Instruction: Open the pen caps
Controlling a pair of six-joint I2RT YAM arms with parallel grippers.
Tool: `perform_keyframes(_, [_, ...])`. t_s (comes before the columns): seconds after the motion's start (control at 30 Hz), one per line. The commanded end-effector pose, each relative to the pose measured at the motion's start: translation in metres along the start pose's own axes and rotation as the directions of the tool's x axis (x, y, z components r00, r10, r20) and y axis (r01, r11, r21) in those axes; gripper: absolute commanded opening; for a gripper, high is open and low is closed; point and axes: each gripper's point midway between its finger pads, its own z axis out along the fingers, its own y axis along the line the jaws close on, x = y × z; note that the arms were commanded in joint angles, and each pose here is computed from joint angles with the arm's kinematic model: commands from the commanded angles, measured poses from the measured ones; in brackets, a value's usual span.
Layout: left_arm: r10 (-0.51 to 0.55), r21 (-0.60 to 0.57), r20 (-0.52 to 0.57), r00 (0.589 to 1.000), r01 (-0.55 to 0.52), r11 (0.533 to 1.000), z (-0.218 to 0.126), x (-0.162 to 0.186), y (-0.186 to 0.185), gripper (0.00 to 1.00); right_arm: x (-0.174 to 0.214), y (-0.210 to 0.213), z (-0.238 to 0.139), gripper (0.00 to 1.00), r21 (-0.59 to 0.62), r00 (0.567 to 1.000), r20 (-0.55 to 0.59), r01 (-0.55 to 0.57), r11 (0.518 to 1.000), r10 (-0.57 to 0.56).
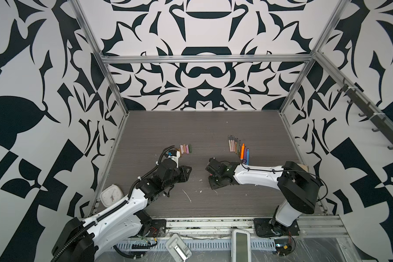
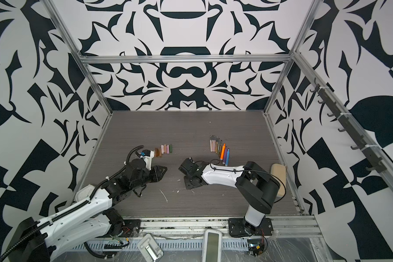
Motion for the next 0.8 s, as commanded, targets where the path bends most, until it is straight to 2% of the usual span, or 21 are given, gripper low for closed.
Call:
perform_keyframes(0.0, [-0.025, -0.005, 0.004, 1.000, 0.025, 1.000, 0.002, 0.003, 0.005, 0.33, -0.012, 0.000, -0.005, 0.26, 0.029, 0.999, 0.035, -0.016, 0.999, 0.014])
perform_keyframes(0.17, [-0.021, 0.003, -0.042, 0.999, 0.022, 1.000, 0.009, 0.006, 0.000, 0.34, -0.013, -0.010, 0.004, 0.26, 0.110, 1.000, 0.017, -0.016, 0.994, 0.014])
perform_keyframes(0.43, [-0.033, -0.020, -0.055, 0.998, 0.032, 0.999, 0.011, 0.010, 0.006, 0.34, -0.014, -0.010, 0.009, 0.17, 0.130, 1.000, 0.009, -0.004, 0.991, 0.003])
perform_keyframes(0.57, [-0.033, -0.036, -0.079, 0.996, 0.030, 0.999, 0.015, 0.013, 0.007, 0.36, -0.017, -0.006, 0.000, 0.14, 0.077, 1.000, 0.022, -0.004, 0.997, 0.002])
perform_keyframes(0.77, [-0.050, 0.006, -0.153, 0.987, 0.051, 0.999, 0.028, 0.019, -0.006, 0.42, -0.021, 0.004, -0.030, 0.10, -0.173, 0.994, 0.096, -0.043, 0.984, 0.061])
